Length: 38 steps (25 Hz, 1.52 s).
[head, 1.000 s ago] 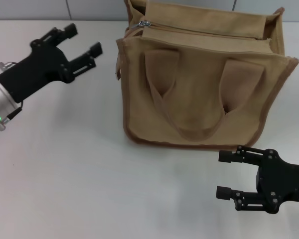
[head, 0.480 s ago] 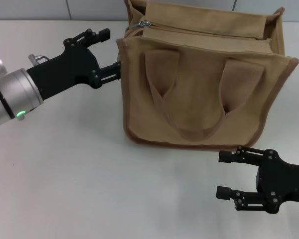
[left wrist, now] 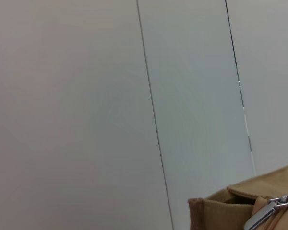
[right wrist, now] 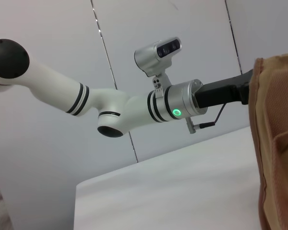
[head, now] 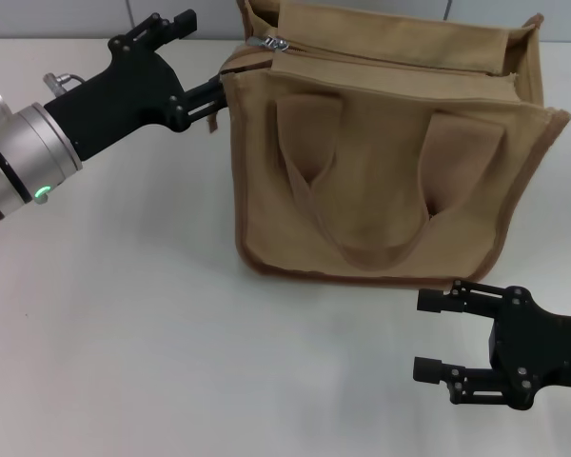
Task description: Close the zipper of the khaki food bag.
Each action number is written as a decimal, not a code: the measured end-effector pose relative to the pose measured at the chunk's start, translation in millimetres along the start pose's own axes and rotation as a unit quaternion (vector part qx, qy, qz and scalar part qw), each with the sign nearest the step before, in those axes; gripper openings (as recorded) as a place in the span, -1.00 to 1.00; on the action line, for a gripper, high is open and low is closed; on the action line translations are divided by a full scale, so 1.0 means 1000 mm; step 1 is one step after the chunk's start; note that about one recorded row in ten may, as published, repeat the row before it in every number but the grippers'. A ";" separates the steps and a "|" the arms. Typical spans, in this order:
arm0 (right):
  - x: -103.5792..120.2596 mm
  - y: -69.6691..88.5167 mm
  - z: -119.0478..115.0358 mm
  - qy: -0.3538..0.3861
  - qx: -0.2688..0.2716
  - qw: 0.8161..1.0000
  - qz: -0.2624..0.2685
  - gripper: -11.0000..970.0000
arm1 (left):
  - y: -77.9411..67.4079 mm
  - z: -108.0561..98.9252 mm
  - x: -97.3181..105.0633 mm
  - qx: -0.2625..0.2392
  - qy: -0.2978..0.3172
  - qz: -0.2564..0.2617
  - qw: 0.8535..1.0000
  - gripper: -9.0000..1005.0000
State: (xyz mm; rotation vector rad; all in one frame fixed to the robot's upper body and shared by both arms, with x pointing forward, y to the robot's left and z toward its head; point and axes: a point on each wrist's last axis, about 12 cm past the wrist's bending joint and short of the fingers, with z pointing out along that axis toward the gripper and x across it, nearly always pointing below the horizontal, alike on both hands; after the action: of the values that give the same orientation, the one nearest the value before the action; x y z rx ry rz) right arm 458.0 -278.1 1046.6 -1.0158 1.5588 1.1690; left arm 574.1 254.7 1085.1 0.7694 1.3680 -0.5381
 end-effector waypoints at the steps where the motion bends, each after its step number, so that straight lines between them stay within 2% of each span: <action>1: 0.000 0.000 0.000 0.000 0.000 1.000 0.000 0.61 | 0.000 0.000 0.000 0.000 0.000 0.006 1.000 0.52; 14: -0.002 -0.002 0.001 0.001 -0.002 1.000 0.002 0.61 | -0.008 0.001 0.004 0.007 -0.004 0.074 0.997 0.51; 25: -0.002 -0.002 0.001 0.000 -0.003 1.000 0.003 0.61 | -0.017 -0.005 0.003 -0.002 -0.041 0.113 0.993 -0.30; 30: -0.002 -0.002 0.001 0.000 -0.003 1.000 0.003 0.60 | -0.019 -0.007 0.003 -0.016 -0.056 0.121 0.991 -0.77; 38: -0.004 -0.003 0.003 -0.004 -0.005 1.000 0.001 0.61 | -0.022 -0.008 0.003 -0.018 -0.065 0.134 0.989 -0.89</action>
State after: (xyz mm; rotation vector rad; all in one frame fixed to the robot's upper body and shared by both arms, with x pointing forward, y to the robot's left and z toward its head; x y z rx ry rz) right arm 462.1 -275.8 1049.8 -1.0147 1.5491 1.1825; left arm 553.2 247.2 1078.3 0.8578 1.1298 -0.3433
